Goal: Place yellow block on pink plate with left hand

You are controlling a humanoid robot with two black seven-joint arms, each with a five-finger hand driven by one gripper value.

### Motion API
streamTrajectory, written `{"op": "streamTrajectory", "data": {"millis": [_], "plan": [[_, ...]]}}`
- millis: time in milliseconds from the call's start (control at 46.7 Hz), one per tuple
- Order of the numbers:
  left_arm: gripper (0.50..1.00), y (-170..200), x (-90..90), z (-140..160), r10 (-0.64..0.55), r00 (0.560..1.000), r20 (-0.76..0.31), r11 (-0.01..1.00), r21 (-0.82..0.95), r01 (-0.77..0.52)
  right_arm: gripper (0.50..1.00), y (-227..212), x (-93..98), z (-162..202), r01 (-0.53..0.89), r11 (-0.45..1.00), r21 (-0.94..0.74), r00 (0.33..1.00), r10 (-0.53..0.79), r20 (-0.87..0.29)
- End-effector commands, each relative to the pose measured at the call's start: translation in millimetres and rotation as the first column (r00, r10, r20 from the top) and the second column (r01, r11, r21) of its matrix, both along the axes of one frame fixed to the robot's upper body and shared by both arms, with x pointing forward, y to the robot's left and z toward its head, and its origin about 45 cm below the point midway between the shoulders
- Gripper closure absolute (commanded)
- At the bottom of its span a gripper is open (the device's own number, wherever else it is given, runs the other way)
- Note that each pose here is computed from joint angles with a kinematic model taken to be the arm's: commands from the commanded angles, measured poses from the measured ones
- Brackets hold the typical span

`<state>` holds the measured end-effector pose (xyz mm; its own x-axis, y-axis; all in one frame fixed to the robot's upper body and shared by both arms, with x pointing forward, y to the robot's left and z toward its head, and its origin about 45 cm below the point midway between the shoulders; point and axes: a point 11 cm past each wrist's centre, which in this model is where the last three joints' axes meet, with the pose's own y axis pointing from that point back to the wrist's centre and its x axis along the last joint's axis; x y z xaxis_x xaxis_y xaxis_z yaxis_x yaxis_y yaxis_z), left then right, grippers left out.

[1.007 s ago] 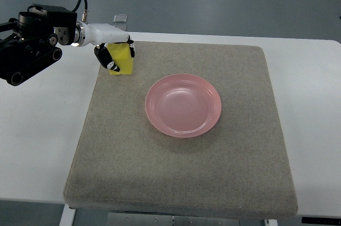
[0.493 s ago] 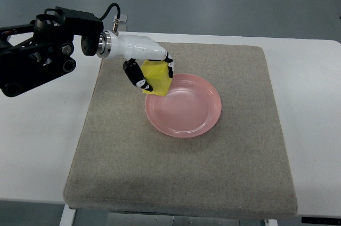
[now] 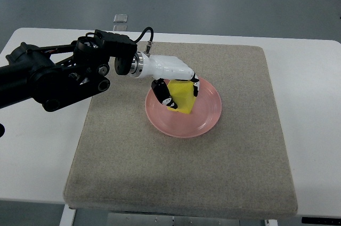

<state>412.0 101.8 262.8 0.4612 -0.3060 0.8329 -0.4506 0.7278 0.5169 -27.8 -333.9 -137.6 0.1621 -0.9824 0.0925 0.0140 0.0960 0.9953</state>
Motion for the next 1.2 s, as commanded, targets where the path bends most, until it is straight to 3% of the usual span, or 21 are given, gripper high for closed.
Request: {"op": "streamTrajectory", "data": {"millis": [0, 43, 129, 214, 386, 514, 600, 686, 793, 964, 1071, 1179], "plan": [[0.869, -2, 0.1, -8, 0.005, 0.999, 0.036, 1.0, -0.022, -0.004, 0.576, 0, 0.1, 0, 0.001, 1.0, 0.0, 1.0, -0.001, 0.0], [0.768, -2, -0.6, -11, 0.005, 0.999, 0.052, 0.999, -0.033, -0.004, 0.576, 0, 0.0, 0, 0.0, 1.0, 0.0, 1.0, 0.0, 0.0], [0.707, -3, -0.7, -10, 0.003, 0.998, 0.064, 0.999, -0.039, 0.0, 0.576, 0, -0.2, 0, 0.0, 1.0, 0.0, 1.0, 0.0, -0.002], [0.508, -5, -1.3, -8, 0.0, 0.998, 0.067, 0.999, -0.05, 0.004, 0.576, 0, 0.0, 0, 0.0, 1.0, 0.0, 1.0, 0.0, 0.0], [0.5, -2, -1.8, -2, 0.022, 1.0, 0.005, 0.996, -0.092, -0.021, 0.576, 0, 0.1, 0, 0.001, 1.0, 0.0, 1.0, -0.001, 0.0], [0.5, 16, 6.1, 20, 0.106, 0.985, -0.134, 0.967, -0.216, -0.133, 0.576, 0, 0.0, 0, 0.0, 1.0, 0.0, 1.0, 0.0, 0.0], [0.5, 31, 15.9, 45, 0.161, 0.951, -0.265, 0.911, -0.33, -0.246, 0.576, 0, 0.0, 0, 0.0, 1.0, 0.0, 1.0, 0.0, 0.0], [0.5, 50, 26.1, 65, 0.195, 0.885, -0.423, 0.802, -0.45, -0.392, 0.576, 0, 0.1, 0, 0.001, 1.0, 0.0, 1.0, -0.001, 0.0], [0.5, 65, 36.1, 77, 0.16, 0.772, -0.615, 0.609, -0.554, -0.568, 0.576, -1, 0.0, 0, 0.0, 1.0, -0.001, 1.0, 0.0, 0.0], [0.5, 100, 45.3, 88, 0.041, 0.616, -0.787, 0.317, -0.574, -0.755, 0.576, 0, 0.1, 0, 0.001, 1.0, 0.0, 1.0, -0.001, 0.0], [0.5, 118, 43.8, 63, -0.048, 0.492, -0.869, 0.159, -0.493, -0.855, 0.576, 0, 0.1, 0, 0.001, 1.0, 0.0, 1.0, -0.001, 0.0], [0.5, 133, 43.4, 39, -0.073, 0.427, -0.901, 0.082, -0.432, -0.898, 0.576, 0, 0.0, 0, 0.0, 1.0, 0.0, 1.0, 0.0, 0.0]]}}
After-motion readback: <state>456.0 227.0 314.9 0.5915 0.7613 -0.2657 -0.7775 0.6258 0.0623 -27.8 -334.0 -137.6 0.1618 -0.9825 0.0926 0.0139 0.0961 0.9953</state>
